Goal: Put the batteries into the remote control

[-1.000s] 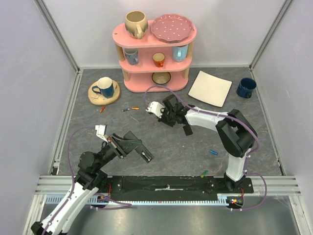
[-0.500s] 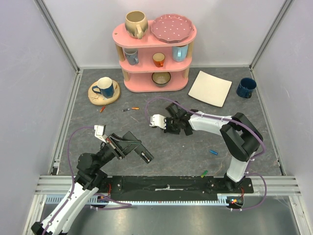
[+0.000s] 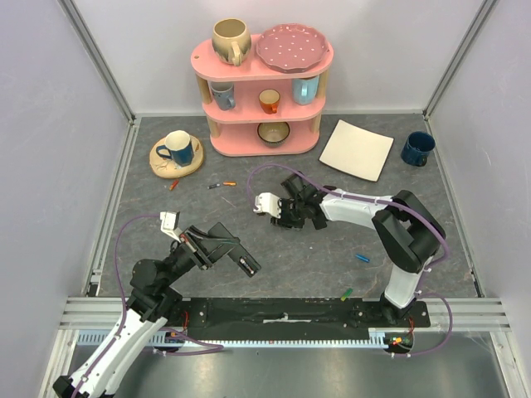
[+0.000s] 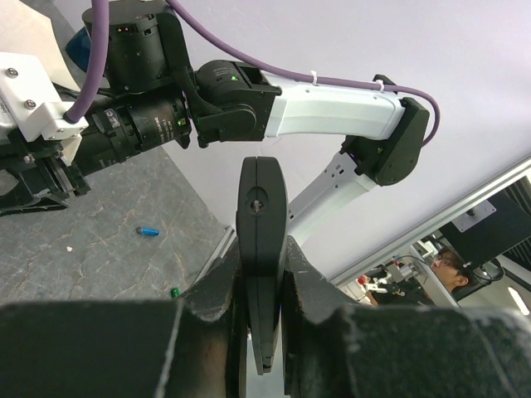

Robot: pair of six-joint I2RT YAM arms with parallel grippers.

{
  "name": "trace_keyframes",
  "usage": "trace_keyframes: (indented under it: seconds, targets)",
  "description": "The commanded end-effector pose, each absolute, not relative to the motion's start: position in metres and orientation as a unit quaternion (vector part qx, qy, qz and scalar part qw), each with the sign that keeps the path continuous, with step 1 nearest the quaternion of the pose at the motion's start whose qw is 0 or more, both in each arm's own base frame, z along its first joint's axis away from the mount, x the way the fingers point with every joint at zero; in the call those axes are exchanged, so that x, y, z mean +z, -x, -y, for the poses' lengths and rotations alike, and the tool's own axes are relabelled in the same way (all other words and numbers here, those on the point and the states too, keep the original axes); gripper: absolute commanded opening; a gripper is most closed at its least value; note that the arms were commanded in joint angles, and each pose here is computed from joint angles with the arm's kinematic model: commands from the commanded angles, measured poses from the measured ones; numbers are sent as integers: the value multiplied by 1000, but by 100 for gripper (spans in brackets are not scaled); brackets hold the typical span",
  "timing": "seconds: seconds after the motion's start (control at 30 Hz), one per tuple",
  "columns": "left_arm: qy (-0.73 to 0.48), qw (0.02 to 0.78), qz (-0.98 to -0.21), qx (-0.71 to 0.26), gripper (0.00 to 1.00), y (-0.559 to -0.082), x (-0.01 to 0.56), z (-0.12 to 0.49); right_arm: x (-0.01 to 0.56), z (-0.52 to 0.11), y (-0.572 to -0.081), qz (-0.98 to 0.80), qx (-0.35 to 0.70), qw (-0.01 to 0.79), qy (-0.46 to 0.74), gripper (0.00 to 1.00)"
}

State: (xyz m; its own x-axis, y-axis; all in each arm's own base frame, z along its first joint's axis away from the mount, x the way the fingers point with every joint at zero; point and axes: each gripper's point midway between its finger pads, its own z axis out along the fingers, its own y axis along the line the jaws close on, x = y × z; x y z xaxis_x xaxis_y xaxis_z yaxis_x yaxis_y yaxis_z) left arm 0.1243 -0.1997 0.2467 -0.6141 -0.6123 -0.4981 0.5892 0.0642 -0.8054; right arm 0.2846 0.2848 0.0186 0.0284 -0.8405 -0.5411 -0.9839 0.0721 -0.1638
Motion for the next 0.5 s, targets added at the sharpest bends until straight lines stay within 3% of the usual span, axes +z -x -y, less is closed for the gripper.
trace_keyframes:
  seconds: [0.0,0.13,0.27,0.37,0.43,0.47]
  targets:
    - [10,424,-587,-689,2,-124,223,203,17,-280,-282,-692,135,265,657,48]
    - [10,422,-589,-689,2,-123,222,203,38,-286,-291,-694,131,304,639,50]
    - [11,421,-591,-689,2,-124,221,203,96,-302,-318,-699,121,393,585,51]
    - [8,423,-589,-689,2,-123,224,203,146,-304,-345,-728,106,468,490,52]
    - [6,424,-590,-687,2,-122,225,202,165,-296,-355,-748,97,503,423,58]
    - [6,425,-590,-687,2,-122,225,202,187,-296,-362,-762,126,539,335,61]
